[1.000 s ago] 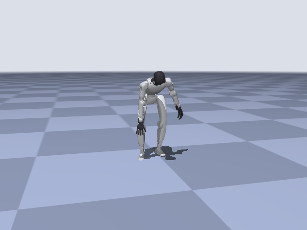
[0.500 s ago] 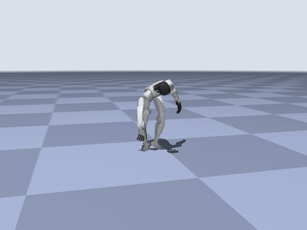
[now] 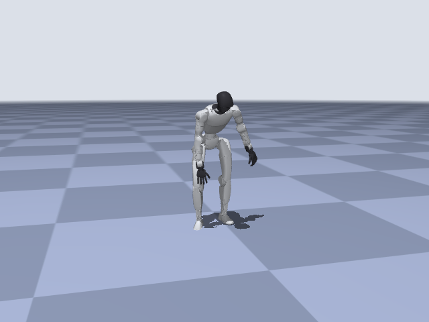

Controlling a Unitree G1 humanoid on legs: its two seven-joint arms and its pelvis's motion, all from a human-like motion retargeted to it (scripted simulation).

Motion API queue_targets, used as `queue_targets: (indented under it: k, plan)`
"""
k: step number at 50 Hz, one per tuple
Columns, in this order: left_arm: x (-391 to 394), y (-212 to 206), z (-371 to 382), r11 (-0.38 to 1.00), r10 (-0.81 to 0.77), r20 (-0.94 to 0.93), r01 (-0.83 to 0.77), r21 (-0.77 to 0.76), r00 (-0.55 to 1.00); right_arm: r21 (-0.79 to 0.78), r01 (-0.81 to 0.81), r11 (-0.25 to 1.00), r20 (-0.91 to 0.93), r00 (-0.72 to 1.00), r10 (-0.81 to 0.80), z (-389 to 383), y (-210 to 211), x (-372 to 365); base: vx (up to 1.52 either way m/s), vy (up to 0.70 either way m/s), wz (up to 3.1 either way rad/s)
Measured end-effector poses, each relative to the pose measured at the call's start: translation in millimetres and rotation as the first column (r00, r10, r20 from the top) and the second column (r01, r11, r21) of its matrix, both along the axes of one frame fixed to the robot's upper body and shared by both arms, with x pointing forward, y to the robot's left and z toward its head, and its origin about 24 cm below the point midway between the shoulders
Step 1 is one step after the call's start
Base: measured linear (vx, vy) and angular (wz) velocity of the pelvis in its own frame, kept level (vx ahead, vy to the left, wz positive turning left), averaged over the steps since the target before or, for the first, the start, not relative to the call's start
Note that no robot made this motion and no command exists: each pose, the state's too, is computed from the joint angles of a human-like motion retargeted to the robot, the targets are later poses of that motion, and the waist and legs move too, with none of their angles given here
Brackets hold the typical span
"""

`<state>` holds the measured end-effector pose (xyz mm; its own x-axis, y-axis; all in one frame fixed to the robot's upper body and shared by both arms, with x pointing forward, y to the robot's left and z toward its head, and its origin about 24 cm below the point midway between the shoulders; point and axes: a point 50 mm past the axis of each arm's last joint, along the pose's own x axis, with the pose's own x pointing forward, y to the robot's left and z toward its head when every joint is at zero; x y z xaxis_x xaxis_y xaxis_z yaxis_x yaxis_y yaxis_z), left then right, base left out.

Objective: Upper body actions

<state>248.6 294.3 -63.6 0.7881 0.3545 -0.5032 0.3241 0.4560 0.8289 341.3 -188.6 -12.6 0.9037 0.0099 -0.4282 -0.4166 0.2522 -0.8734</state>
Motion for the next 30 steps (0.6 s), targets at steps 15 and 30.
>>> queue_targets:
  k: [15, 30]
  plan:
    - [-82.0, -25.3, -63.9, 0.997, 0.030, -0.315, -0.052, -0.061, 0.949, 0.425, -0.193, 0.884, -0.066, 0.968, 0.243, -45.1, 61.4, -74.2, 0.38, 0.11, -0.23]
    - [-185.4, -48.9, -102.0, 0.965, 0.116, -0.625, -0.237, -0.114, 0.772, 0.842, -0.337, 0.421, 0.269, 0.939, 0.214, 26.9, 95.5, -116.9, 0.24, 0.11, -0.31]
